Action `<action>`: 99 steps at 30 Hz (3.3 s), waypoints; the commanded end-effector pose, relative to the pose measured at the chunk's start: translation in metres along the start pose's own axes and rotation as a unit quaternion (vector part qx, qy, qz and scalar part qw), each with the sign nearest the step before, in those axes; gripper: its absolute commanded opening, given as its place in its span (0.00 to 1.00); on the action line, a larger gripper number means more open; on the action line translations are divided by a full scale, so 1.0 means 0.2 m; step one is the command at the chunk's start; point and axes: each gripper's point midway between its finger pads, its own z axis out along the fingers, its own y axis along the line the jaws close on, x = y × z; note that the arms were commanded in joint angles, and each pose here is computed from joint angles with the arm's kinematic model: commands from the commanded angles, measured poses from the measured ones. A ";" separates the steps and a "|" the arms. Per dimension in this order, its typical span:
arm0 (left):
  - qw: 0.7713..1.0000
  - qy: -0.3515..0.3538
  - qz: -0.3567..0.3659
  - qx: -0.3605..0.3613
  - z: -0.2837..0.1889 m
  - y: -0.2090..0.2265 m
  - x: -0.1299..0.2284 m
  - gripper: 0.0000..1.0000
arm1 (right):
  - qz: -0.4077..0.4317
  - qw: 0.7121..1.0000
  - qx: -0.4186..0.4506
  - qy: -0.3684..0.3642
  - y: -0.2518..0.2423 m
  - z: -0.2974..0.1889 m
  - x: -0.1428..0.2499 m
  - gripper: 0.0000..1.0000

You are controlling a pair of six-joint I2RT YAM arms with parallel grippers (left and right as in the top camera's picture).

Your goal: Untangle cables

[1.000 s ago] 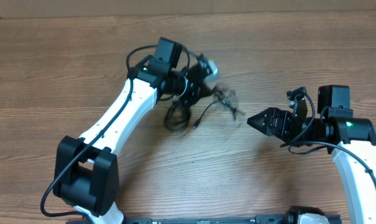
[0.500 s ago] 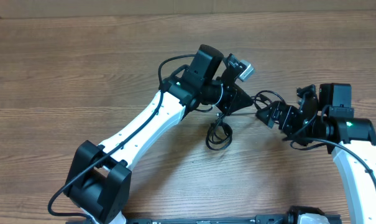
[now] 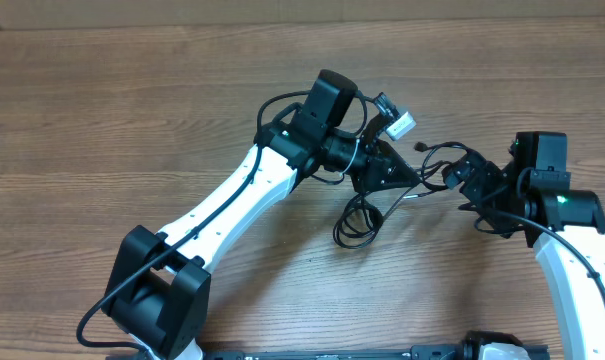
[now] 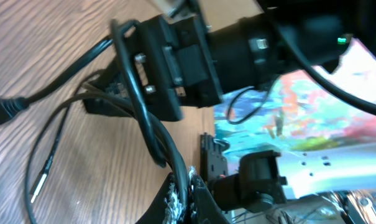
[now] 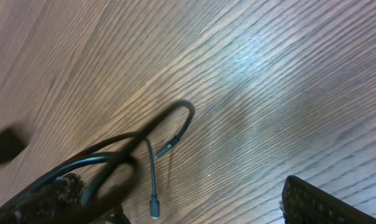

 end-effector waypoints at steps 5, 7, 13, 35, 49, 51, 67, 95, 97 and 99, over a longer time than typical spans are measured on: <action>0.985 -0.049 0.070 0.150 -0.28 -0.18 -0.13 0.04 | 0.014 0.997 0.080 -0.021 -0.15 -0.03 -0.01 1.00; 0.981 -0.065 0.070 0.166 -0.41 -0.17 -0.17 0.04 | 0.014 0.996 0.089 -0.022 -0.17 -0.03 -0.01 1.00; 0.985 -0.110 0.064 0.121 -0.69 -0.05 -0.27 0.04 | 0.012 0.991 0.130 -0.024 -0.25 -0.05 0.00 1.00; 0.978 -0.173 0.112 0.035 -1.14 -0.03 -0.42 0.04 | -0.167 0.975 -0.110 0.094 0.10 0.03 0.24 0.82; 0.978 -0.173 0.113 0.035 -1.13 -0.01 -0.40 0.04 | -0.358 0.770 -0.516 0.114 0.57 -0.42 0.50 0.04; 0.979 -0.173 0.103 0.037 -1.12 0.01 -0.38 0.04 | -0.367 0.743 -0.550 0.106 0.59 -0.48 0.51 0.04; 0.885 -0.146 -0.186 -0.402 -1.27 0.85 0.10 0.04 | -0.380 0.693 -0.607 0.085 0.64 -0.58 0.50 0.04; 0.971 0.033 0.218 -0.094 -0.47 0.24 0.17 1.00 | -0.262 0.881 -0.381 0.099 0.51 -0.21 0.31 0.04; 0.961 0.045 0.264 -0.068 -0.34 0.17 0.17 1.00 | -0.262 0.881 -0.381 0.099 0.51 -0.21 0.30 0.04; 0.957 0.053 0.279 -0.064 -0.29 0.14 0.17 1.00 | -0.262 0.881 -0.381 0.099 0.51 -0.21 0.30 0.04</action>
